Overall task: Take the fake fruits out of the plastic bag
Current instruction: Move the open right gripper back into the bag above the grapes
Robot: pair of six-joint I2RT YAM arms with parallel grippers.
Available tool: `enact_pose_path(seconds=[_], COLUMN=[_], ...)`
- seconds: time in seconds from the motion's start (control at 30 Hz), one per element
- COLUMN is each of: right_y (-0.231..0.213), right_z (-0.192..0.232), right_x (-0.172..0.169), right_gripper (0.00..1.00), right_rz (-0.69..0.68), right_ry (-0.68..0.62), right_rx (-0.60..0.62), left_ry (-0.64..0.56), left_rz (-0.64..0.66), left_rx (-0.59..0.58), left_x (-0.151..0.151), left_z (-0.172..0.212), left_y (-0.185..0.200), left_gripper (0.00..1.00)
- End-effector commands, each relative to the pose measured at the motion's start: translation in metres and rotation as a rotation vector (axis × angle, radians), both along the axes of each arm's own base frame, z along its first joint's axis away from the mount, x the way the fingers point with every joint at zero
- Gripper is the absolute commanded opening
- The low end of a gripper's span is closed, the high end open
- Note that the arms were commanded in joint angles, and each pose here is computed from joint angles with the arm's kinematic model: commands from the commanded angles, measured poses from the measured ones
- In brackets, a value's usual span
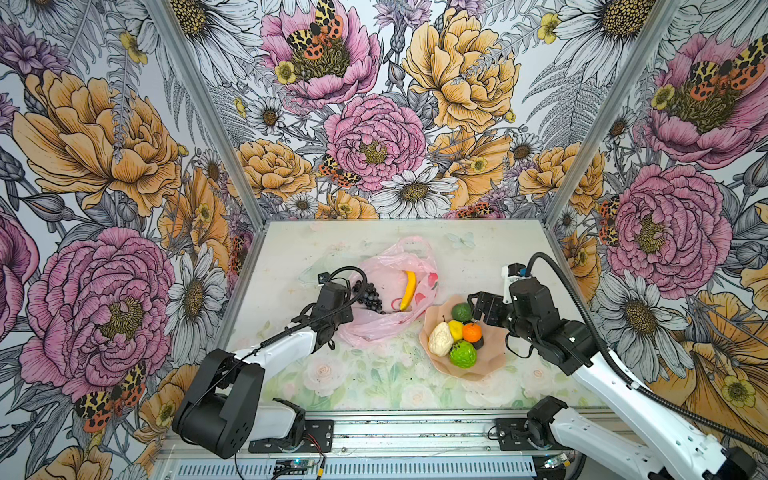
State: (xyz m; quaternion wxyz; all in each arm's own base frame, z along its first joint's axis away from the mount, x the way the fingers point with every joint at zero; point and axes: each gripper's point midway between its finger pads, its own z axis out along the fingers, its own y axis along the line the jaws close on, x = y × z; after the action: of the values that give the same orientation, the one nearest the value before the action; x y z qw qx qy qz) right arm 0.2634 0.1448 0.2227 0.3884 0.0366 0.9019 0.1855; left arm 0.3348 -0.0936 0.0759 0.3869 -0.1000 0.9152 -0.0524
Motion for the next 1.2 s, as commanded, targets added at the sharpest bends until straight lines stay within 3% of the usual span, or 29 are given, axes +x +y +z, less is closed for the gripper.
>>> enact_pose_path(seconds=[0.0, 0.1, 0.27, 0.53, 0.8, 1.17], right_y=[0.033, 0.077, 0.147, 0.233, 0.272, 0.283], right_z=[0.012, 0.008, -0.021, -0.082, -0.117, -0.152], right_x=[0.020, 0.037, 0.062, 0.089, 0.106, 0.118], right_gripper=[0.90, 0.89, 0.88, 0.90, 0.94, 0.95], right_rz=[0.084, 0.178, 0.304, 0.462, 0.540, 0.573], right_ry=[-0.050, -0.023, 0.040, 0.133, 0.139, 0.141], right_rx=[-0.111, -0.096, -0.109, -0.144, -0.172, -0.244], left_ry=[-0.015, -0.008, 0.035, 0.074, 0.076, 0.071], left_rz=[-0.012, -0.022, -0.069, -0.095, -0.053, -0.026], left_rx=[0.030, 0.000, -0.156, -0.216, -0.226, -0.207], left_x=[0.004, 0.003, 0.000, 0.000, 0.001, 0.002], left_z=[0.007, 0.007, -0.004, -0.011, -0.015, -0.015], left_y=[-0.002, -0.004, -0.021, -0.028, -0.019, -0.013], left_gripper=[0.00, 0.00, 0.00, 0.00, 0.00, 0.00])
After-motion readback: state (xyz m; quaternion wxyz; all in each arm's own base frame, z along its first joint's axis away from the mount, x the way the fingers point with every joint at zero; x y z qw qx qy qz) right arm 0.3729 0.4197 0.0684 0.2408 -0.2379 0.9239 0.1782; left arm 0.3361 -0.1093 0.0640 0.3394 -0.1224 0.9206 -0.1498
